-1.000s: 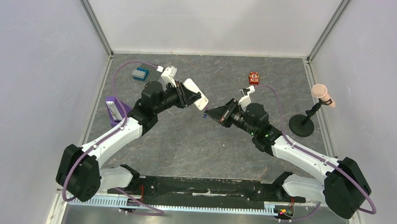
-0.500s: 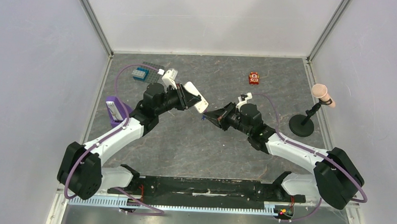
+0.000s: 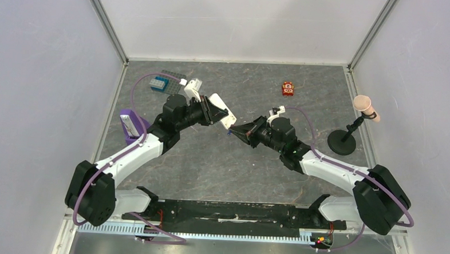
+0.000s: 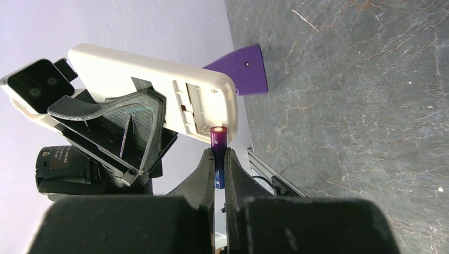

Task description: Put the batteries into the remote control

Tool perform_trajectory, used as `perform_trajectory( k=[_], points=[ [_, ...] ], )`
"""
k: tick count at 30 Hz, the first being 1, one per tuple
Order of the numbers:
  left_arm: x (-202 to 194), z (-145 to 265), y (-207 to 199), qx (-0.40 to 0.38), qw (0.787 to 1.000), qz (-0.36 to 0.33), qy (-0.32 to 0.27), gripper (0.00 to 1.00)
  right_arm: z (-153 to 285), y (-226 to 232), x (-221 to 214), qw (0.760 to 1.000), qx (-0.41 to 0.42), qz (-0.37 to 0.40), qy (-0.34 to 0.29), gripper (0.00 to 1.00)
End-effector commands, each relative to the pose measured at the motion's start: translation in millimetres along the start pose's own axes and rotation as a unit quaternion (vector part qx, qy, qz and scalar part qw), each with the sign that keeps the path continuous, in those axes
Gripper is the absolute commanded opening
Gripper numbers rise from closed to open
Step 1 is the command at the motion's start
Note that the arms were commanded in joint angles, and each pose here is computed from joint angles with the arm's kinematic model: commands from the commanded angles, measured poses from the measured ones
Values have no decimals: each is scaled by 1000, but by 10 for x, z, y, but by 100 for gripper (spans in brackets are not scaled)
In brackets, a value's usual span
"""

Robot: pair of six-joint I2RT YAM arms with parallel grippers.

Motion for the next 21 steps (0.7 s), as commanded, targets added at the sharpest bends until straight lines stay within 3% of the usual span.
perform_trajectory(
  k=[1, 21],
  points=[
    [4, 5, -26, -20, 1000, -4, 4, 2, -32, 72, -8, 1000, 26, -7, -5, 0],
    [-21, 78, -67, -32, 999, 1, 21, 2, -88, -77, 26, 998, -24, -51, -13, 0]
  ],
)
Point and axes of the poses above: each gripper's point midway between its finger pads, its own z axis back along the fingers, its own y axis along the line the jaws close on, x = y × z, the point moved 10 cm from there along z, back along the fingers, and after that the axes turned 13 degrees about -z, right-handed, at the moved point
